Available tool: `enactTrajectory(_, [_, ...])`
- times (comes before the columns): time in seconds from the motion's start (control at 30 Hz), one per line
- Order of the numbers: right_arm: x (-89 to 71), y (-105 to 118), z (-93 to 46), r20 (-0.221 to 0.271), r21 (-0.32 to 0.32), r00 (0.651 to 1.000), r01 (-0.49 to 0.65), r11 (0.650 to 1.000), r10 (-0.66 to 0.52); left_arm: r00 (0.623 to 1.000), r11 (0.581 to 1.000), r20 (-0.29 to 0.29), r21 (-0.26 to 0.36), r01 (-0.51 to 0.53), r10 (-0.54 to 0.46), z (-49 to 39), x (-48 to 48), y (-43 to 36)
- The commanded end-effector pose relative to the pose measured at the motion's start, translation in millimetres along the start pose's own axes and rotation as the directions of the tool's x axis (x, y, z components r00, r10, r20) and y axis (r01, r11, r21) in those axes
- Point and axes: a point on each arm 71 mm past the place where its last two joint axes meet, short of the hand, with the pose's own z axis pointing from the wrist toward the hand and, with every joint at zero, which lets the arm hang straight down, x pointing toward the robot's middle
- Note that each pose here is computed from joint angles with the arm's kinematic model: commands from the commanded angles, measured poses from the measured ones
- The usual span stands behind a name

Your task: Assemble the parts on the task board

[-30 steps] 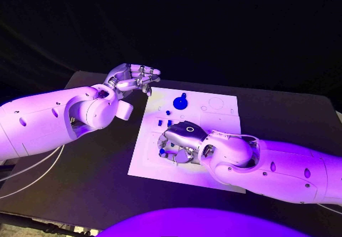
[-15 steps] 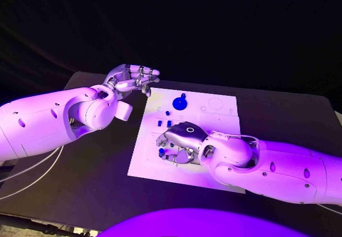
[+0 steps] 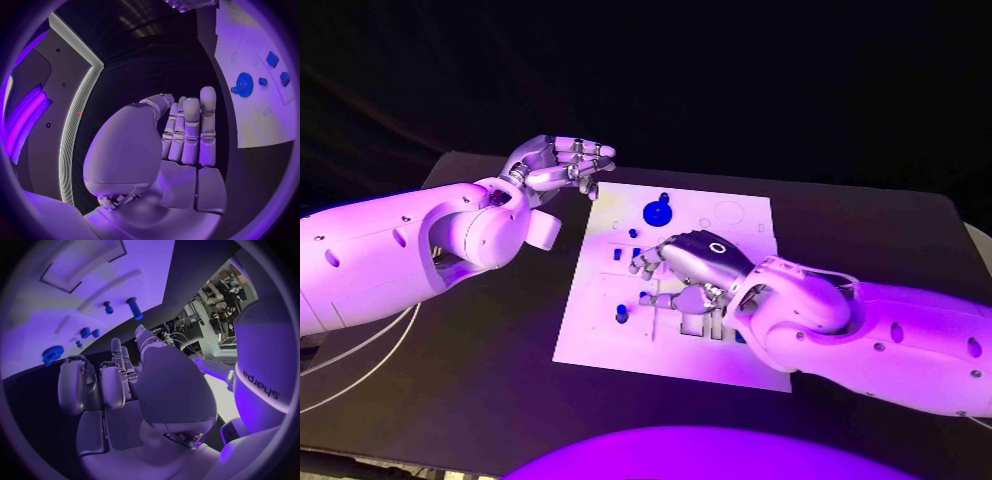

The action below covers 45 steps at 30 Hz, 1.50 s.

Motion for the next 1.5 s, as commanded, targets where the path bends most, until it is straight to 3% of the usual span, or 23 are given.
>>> enactTrajectory(0.03, [-23.9,-19,-13.0,0.098,0.083,0.975,-0.206,0.975,0.198,1.000,1.000,-0.013,0.005,0.011,-0.011,0.1,2.0,-0.4])
enactTrajectory(0.17, [-45.7,-48,-39.6,0.096,0.226,0.957,-0.289,0.930,0.274,1.000,1.000,-0.011,0.002,0.013,-0.013,-0.4,1.6,0.6])
enactTrajectory(0.3, [-53.7,-67,-64.8,0.079,0.349,0.949,-0.312,0.883,0.304,1.000,1.000,-0.012,0.000,0.015,-0.015,-0.7,1.9,1.3])
enactTrajectory(0.53, [-50.0,-86,-109.6,0.054,0.540,0.953,-0.280,0.793,0.299,1.000,1.000,-0.019,-0.002,0.019,-0.019,-2.0,4.7,1.6])
enactTrajectory(0.7, [-39.2,-88,-126.8,0.037,0.612,0.958,-0.246,0.751,0.284,0.999,1.000,-0.024,-0.002,0.021,-0.021,-3.6,6.8,1.2])
enactTrajectory(1.07, [-16.2,-77,-128.5,-0.027,0.648,0.973,-0.157,0.745,0.228,0.999,1.000,-0.026,-0.001,0.022,-0.022,-5.3,7.1,0.8])
enactTrajectory(1.5, [4.2,-68,-123.5,-0.098,0.644,0.973,-0.098,0.759,0.209,0.999,1.000,-0.026,-0.003,0.022,-0.022,-6.4,5.9,1.0])
